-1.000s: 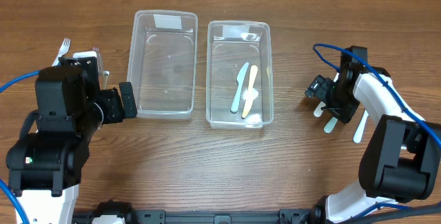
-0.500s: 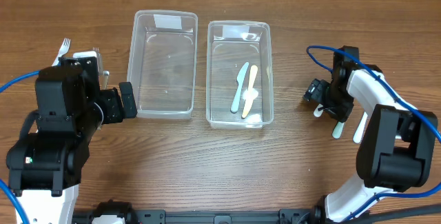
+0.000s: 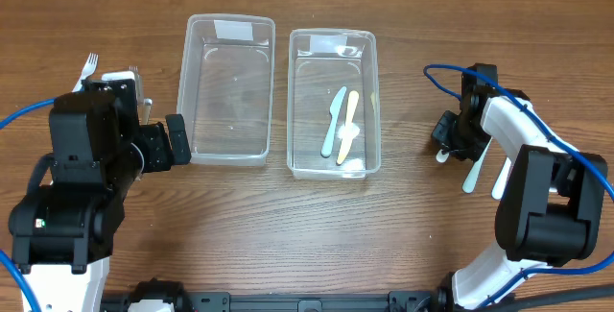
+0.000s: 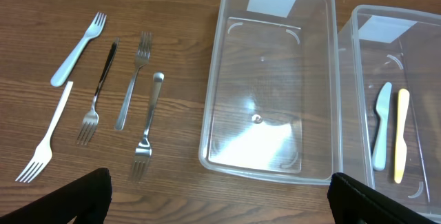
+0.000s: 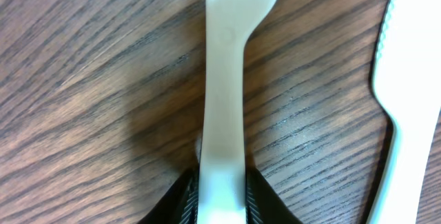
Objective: Pack container
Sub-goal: 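Grasp the white knife with the right gripper, then place the white knife into the right container and release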
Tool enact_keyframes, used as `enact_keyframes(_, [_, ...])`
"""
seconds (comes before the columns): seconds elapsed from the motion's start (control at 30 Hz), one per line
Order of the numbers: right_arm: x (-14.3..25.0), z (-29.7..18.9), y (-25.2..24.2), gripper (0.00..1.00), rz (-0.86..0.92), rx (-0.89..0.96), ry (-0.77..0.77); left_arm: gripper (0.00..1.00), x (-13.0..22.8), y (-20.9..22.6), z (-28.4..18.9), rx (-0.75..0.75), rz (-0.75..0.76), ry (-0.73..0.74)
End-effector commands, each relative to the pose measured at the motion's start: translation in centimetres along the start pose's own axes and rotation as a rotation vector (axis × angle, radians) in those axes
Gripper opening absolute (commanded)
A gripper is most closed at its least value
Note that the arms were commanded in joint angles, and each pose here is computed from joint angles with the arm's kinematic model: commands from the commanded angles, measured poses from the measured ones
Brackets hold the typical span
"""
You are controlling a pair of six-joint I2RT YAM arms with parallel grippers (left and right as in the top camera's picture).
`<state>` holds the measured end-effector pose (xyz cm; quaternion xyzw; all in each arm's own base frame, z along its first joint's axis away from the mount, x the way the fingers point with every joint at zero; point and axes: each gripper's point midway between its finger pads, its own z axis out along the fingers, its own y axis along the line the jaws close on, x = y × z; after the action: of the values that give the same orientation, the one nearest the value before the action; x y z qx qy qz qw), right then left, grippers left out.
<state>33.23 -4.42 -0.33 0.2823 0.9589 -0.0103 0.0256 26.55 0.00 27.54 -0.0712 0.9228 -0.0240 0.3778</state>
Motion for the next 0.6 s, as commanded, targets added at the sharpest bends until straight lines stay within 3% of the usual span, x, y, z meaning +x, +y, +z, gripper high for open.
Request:
enact_keyframes(0.0, [2.2, 2.6, 1.0, 0.14, -0.011, -0.039, 0.105, 1.0, -0.8, -0.3, -0.6, 0.018, 0.001, -0.026])
enact_keyframes(0.17, [1.0, 1.0, 1.6, 0.04, -0.014, -0.053, 0.076, 1.0, -0.8, -0.3, -0.6, 0.018, 0.001, -0.026])
enact_keyframes(0.37, [-2.1, -11.3, 6.8, 0.04, -0.198, -0.166, -0.155, 1.0, -0.8, -0.3, -0.6, 0.018, 0.001, -0.026])
enact_keyframes(0.47, [-0.2, -18.8, 12.0, 0.04, -0.365, -0.239, -0.284, 1.0, -0.8, -0.3, -0.6, 0.018, 0.001, -0.026])
enact_keyframes(0.57, [3.3, -21.1, 16.4, 0.05, -0.512, -0.294, -0.311, 1.0, -0.8, -0.3, -0.6, 0.018, 0.0, -0.026])
